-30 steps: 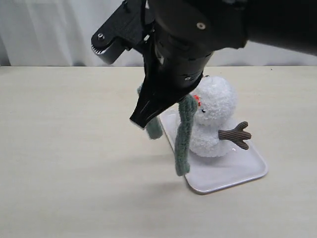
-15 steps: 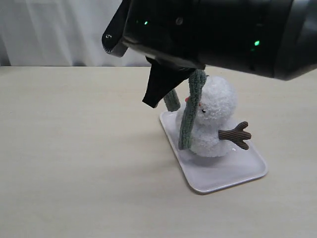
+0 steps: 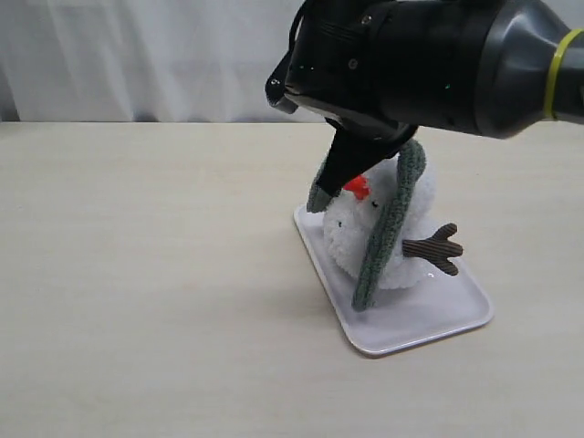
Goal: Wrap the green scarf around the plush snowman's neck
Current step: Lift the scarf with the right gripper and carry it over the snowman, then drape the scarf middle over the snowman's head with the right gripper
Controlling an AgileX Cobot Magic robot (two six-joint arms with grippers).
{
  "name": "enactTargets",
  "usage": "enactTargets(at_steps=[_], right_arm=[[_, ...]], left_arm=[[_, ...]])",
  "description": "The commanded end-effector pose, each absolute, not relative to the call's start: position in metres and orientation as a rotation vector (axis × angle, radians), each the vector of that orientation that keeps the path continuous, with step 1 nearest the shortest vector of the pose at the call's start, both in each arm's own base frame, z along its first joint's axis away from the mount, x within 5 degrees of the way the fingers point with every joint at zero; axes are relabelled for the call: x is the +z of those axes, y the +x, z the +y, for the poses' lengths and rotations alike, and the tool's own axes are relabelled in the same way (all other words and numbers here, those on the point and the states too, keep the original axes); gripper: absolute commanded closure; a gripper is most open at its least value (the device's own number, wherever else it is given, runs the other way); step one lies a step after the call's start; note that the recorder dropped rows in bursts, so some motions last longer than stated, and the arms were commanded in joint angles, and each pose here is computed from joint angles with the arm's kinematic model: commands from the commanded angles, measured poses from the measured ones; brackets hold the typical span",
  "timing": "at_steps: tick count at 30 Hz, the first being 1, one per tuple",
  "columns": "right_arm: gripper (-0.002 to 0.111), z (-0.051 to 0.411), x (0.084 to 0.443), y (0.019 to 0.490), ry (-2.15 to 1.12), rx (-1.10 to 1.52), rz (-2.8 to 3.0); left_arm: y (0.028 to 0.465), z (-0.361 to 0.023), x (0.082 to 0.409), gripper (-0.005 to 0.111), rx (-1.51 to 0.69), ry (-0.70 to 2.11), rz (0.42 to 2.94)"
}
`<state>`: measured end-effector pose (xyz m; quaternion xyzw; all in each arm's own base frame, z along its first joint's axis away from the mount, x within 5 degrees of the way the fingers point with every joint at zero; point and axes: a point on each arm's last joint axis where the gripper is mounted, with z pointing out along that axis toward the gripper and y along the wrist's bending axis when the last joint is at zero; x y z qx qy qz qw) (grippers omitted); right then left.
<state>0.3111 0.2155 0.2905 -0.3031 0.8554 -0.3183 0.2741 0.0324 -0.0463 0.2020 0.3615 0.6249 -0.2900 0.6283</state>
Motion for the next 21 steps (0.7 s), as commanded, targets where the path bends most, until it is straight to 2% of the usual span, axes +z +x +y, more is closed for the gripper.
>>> enactTargets(at_steps=[1, 7, 12, 21], right_arm=[[0.104, 0.195, 0.285, 0.321, -0.687, -0.912, 2.320], [0.104, 0.173, 0.272, 0.327, -0.553, -0.945, 2.375], [0.104, 0.166, 0.257, 0.324, -0.583, -0.975, 2.402], [0.104, 0.169, 0.269, 0.326, -0.571, -0.887, 2.368]], left_arm=[[0.032, -0.046, 0.204, 0.107, -0.685, 0.805, 1.410], [0.032, -0.046, 0.204, 0.107, -0.685, 0.805, 1.410], [0.032, -0.046, 0.204, 0.107, -0.685, 0.805, 1.410], [0.032, -0.046, 0.204, 0.107, -0.685, 0.805, 1.410]])
